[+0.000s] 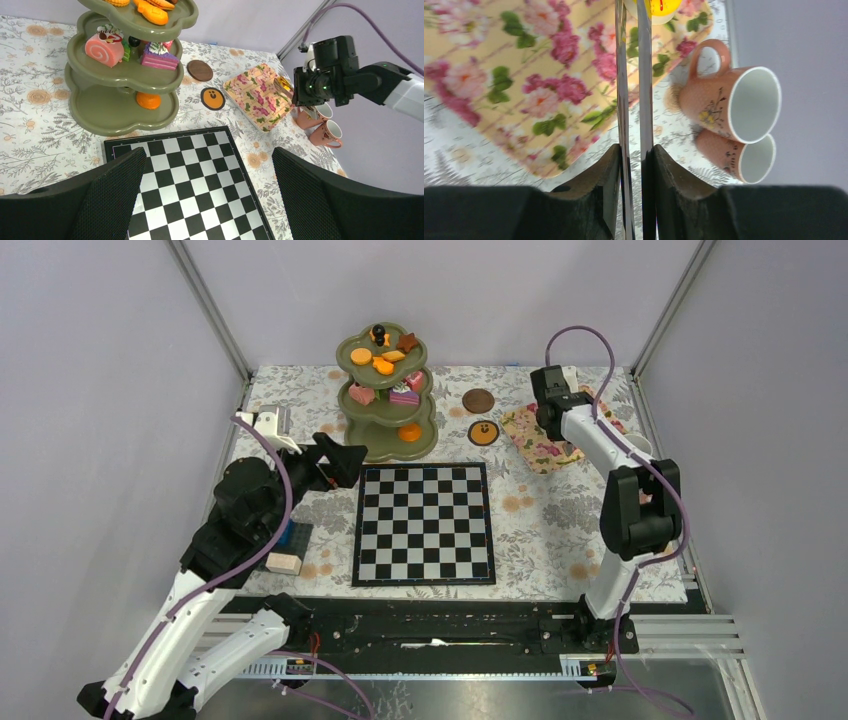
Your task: Serve the afternoon tea
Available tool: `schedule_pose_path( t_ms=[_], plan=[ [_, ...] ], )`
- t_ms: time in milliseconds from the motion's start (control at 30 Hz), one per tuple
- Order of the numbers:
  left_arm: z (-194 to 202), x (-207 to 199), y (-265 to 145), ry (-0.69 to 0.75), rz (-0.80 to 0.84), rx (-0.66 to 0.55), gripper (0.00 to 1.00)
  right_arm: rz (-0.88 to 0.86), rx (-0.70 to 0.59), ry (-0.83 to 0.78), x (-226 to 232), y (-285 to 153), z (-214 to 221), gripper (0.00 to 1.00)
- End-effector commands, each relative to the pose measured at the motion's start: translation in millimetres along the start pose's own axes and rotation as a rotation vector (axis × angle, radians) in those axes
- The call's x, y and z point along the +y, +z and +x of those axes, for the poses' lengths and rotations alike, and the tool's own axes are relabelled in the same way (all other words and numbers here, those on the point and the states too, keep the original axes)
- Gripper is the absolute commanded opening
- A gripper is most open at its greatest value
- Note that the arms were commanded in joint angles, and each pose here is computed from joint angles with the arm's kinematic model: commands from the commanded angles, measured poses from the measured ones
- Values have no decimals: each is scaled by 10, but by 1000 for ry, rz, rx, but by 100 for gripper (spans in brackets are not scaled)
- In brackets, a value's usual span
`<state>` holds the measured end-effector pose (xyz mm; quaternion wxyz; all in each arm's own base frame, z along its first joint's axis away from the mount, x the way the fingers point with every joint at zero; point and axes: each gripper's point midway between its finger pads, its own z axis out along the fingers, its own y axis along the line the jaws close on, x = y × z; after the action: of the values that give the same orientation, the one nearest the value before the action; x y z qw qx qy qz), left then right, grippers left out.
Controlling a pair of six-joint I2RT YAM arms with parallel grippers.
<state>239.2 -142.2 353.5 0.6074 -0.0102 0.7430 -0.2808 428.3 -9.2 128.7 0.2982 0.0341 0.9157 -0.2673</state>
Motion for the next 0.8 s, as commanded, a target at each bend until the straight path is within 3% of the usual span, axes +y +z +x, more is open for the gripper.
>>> schedule_pose_path(
  t_ms=[0,367,767],
  plan=[
    [-10,-32,105,4,10,-9,99,-182,-88,140,194,-357,-199,27],
    [43,-98,343,-17,-6,70,99,-403,-111,237,531,-575,-120,27],
    [-4,70,355,-74,-125,52,99,-842,-251,321,1018,-1575,-195,27]
  ],
)
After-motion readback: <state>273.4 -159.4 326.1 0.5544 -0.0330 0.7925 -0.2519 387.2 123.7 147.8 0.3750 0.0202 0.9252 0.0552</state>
